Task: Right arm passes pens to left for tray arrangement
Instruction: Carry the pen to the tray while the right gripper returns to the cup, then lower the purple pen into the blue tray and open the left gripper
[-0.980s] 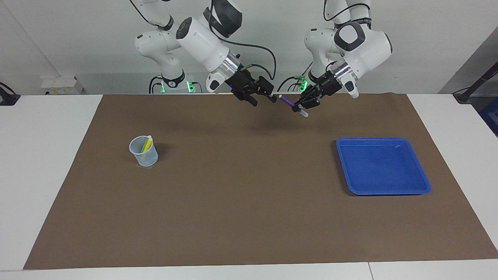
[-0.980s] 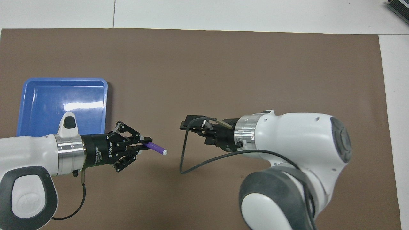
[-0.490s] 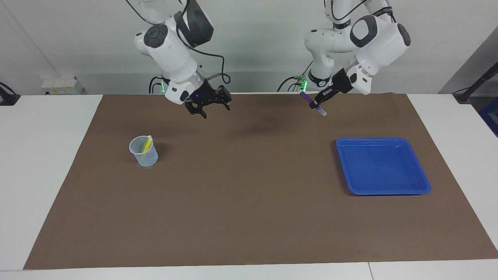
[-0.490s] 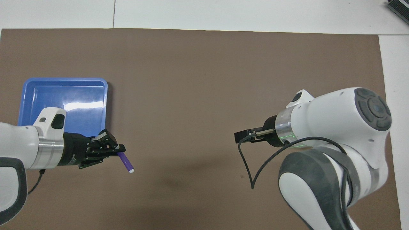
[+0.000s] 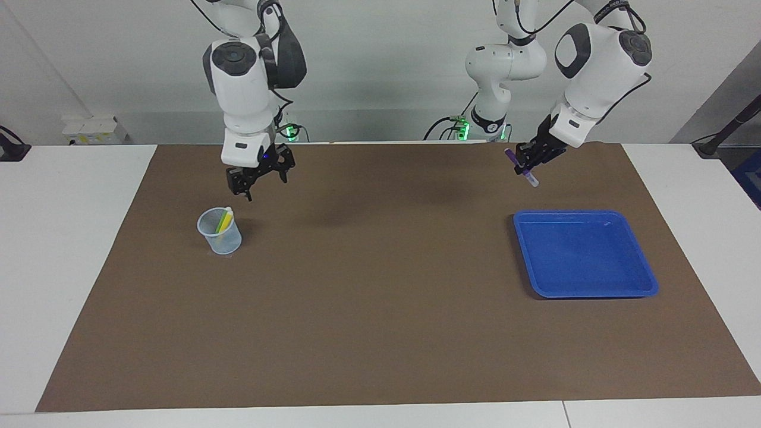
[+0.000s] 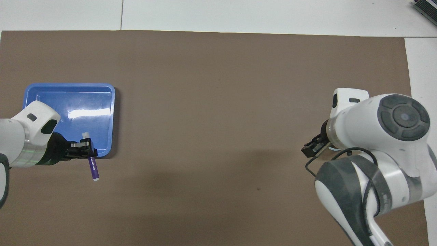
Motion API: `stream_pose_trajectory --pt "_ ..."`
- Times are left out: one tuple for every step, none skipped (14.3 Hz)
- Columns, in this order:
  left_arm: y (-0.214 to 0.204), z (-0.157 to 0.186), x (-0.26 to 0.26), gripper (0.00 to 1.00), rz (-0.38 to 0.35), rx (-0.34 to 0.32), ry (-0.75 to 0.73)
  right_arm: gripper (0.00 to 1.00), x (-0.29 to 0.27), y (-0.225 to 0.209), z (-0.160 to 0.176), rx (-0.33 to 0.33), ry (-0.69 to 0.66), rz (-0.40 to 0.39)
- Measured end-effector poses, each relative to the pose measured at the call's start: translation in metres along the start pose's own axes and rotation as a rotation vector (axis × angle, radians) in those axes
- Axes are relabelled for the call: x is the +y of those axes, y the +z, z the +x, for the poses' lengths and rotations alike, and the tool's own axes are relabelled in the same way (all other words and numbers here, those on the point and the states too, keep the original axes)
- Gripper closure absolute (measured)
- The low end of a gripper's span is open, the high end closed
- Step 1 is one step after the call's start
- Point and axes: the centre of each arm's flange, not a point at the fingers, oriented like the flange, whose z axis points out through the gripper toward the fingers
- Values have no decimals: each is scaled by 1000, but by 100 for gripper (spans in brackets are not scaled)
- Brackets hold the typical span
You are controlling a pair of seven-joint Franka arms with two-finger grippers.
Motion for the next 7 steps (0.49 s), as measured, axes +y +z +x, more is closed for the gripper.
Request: stream_pose_trajectory --pt "0 2 -6 83 25 2 40 0 18 15 -15 5 -23 -2" --pt "0 6 -14 83 42 2 68 0 31 29 -29 -2 -23 2" --pt "0 11 -22 83 49 0 87 8 38 39 -39 -12 -14 10" --pt "2 18 -28 83 52 -3 96 18 41 47 -45 -23 -3 19" --pt "5 26 -32 83 56 -10 103 24 41 51 -46 -29 9 24" --pt "11 35 -34 83 64 -16 108 29 40 53 -46 -33 35 26" --pt "17 43 -35 83 73 -19 109 30 38 55 -46 -38 58 29"
